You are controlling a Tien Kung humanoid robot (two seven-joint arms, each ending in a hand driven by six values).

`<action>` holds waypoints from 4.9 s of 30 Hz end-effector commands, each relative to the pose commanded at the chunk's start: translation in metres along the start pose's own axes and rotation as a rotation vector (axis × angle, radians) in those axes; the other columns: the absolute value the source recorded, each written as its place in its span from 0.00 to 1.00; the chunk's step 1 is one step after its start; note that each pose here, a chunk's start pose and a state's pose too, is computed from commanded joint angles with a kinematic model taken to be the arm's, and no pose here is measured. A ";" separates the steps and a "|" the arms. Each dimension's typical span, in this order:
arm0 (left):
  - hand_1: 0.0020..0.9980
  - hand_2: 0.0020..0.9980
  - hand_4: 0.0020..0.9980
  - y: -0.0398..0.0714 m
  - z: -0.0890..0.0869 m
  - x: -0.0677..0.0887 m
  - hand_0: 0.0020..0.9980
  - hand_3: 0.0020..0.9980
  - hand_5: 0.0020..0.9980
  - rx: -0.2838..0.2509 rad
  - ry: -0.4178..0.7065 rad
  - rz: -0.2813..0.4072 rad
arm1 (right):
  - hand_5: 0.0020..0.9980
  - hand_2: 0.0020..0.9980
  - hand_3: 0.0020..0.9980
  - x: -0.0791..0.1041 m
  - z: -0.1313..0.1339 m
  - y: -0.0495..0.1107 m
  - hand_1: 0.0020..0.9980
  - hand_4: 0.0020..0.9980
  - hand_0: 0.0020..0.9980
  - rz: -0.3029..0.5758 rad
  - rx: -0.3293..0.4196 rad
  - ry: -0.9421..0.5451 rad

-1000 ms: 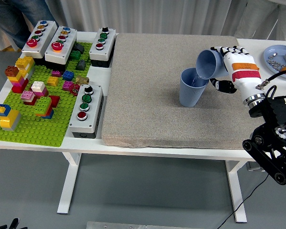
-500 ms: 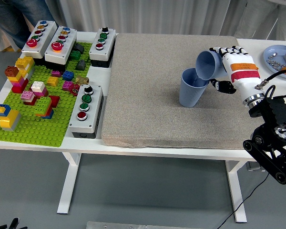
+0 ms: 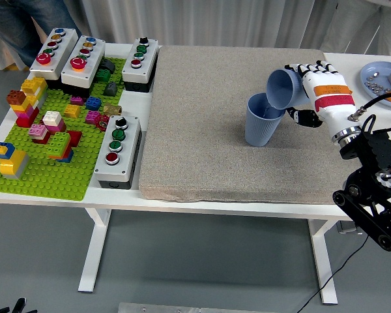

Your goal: Pick cup pour cup place

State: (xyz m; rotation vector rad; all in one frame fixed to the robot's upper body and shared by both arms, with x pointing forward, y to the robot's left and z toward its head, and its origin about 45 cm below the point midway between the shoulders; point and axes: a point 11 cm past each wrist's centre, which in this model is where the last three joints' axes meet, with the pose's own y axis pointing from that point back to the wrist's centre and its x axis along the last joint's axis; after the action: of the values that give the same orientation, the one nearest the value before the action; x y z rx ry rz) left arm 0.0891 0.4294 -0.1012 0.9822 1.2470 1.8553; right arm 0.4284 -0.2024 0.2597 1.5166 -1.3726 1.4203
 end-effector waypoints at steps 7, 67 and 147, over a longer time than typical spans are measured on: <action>0.65 0.73 0.47 0.000 0.000 0.000 0.72 0.66 0.97 0.000 0.001 0.000 | 0.18 0.62 0.67 0.004 -0.001 -0.001 0.74 0.74 0.94 0.008 0.002 0.007; 0.65 0.73 0.47 0.000 0.000 0.002 0.72 0.66 0.99 0.001 0.003 0.004 | 0.21 0.60 0.66 0.012 -0.004 -0.006 0.73 0.73 0.94 0.008 0.049 0.096; 0.65 0.73 0.47 0.000 -0.003 0.004 0.71 0.66 0.99 0.008 0.004 0.008 | 0.15 0.61 0.66 0.013 -0.011 -0.003 0.74 0.72 0.96 0.011 0.049 0.129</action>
State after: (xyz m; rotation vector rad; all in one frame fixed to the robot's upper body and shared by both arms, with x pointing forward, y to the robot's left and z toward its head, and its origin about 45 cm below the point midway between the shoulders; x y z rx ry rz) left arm 0.0845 0.4312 -0.1015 0.9894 1.2550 1.8601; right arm 0.4266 -0.1948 0.2754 1.4235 -1.2781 1.5409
